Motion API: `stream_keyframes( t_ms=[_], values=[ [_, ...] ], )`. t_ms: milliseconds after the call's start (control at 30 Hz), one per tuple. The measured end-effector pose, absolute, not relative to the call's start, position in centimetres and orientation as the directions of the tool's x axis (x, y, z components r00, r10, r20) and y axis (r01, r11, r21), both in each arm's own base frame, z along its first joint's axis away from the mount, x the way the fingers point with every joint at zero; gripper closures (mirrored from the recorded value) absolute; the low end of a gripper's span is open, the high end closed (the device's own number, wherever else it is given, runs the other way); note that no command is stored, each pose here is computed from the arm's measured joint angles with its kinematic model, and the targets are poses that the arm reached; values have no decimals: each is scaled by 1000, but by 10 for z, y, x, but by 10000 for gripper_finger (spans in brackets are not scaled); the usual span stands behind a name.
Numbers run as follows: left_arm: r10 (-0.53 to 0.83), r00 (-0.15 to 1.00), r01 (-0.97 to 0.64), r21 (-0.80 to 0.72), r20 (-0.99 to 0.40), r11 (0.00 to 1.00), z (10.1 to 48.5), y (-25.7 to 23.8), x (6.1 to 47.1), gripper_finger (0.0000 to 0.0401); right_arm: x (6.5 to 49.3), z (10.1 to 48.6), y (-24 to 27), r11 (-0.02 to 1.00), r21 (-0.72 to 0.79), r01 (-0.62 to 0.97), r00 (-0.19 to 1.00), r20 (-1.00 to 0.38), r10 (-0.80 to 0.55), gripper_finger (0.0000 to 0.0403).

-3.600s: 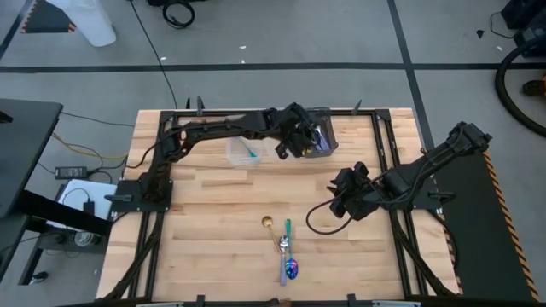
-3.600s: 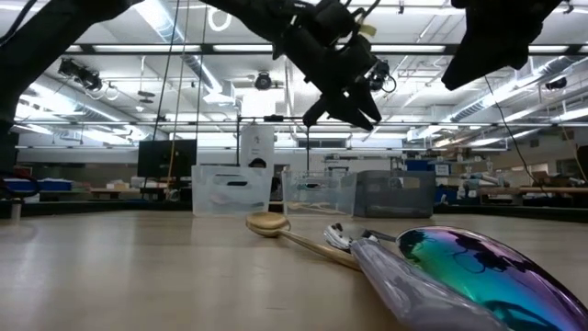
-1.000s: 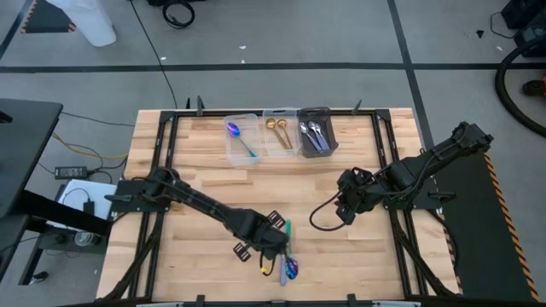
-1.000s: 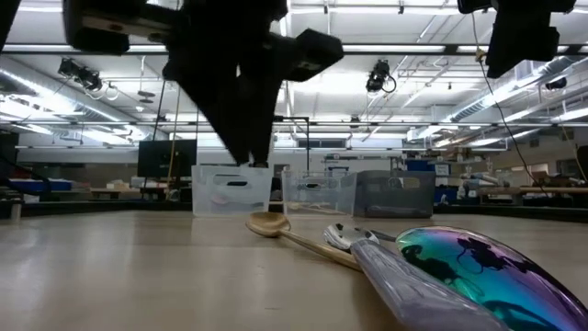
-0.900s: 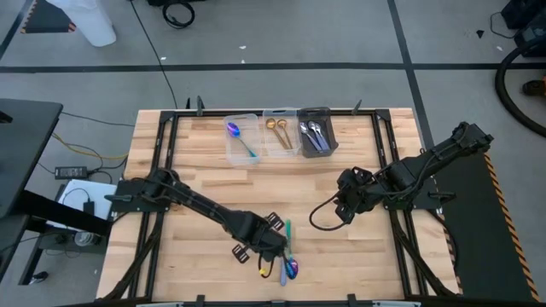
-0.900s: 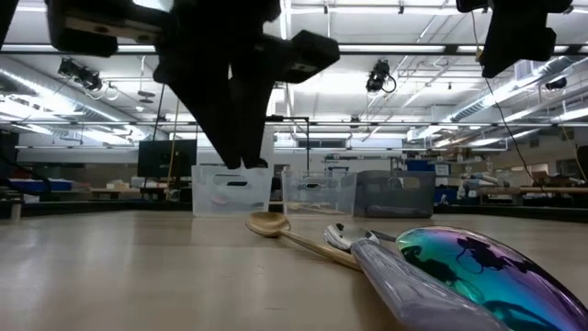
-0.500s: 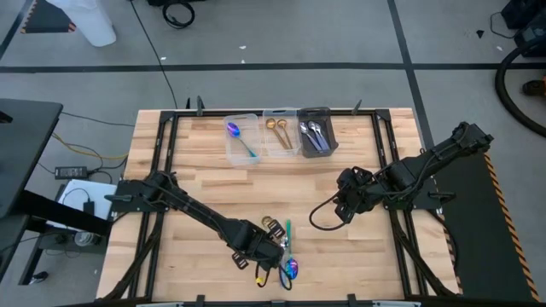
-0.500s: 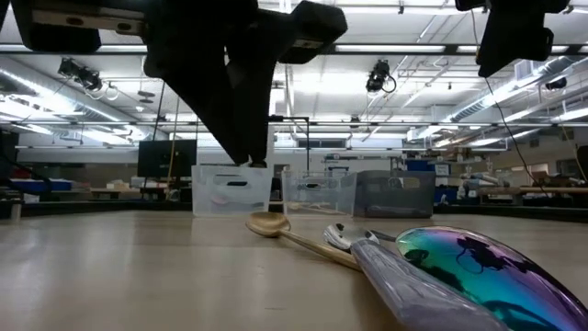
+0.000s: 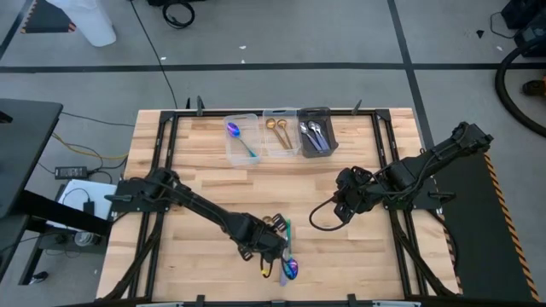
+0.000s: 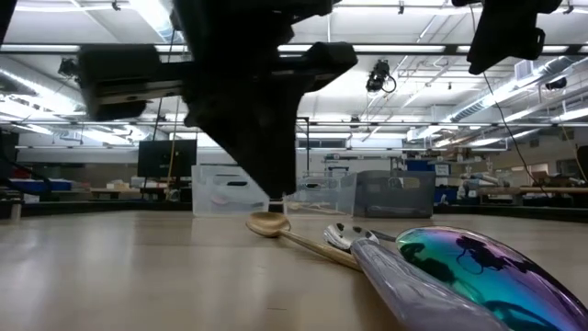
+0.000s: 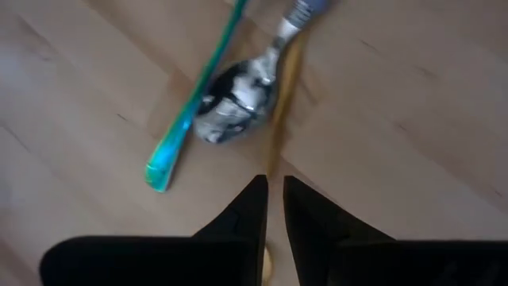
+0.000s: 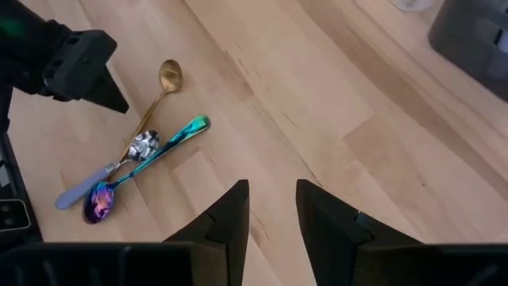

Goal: Sort silverware by color (type)
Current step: Put the blue spoon into the left transparent bin

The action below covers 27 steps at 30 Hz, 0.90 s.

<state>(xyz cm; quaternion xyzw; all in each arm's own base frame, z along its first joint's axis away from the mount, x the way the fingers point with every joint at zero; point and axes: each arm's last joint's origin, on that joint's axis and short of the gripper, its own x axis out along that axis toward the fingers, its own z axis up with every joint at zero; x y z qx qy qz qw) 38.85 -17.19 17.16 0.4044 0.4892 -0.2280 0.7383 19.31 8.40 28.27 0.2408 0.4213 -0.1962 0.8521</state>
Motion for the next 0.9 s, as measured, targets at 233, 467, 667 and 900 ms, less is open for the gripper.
stream_keyframes(
  t_ms=[233,467,667,900],
  values=[
    [22,501,716,428,-865,551,176,-173,398,331,193,283,83,810,233,539,573,-806,-150,286],
    [-115,557,759,448,-822,472,181,-185,403,296,193,283,83,816,227,532,573,-806,-150,286],
    [-142,612,744,505,-778,438,185,-181,412,275,193,283,83,819,221,529,573,-805,-153,286],
    [-292,592,798,494,-751,346,183,-171,423,273,193,283,83,819,218,531,575,-802,-160,286]
  ],
)
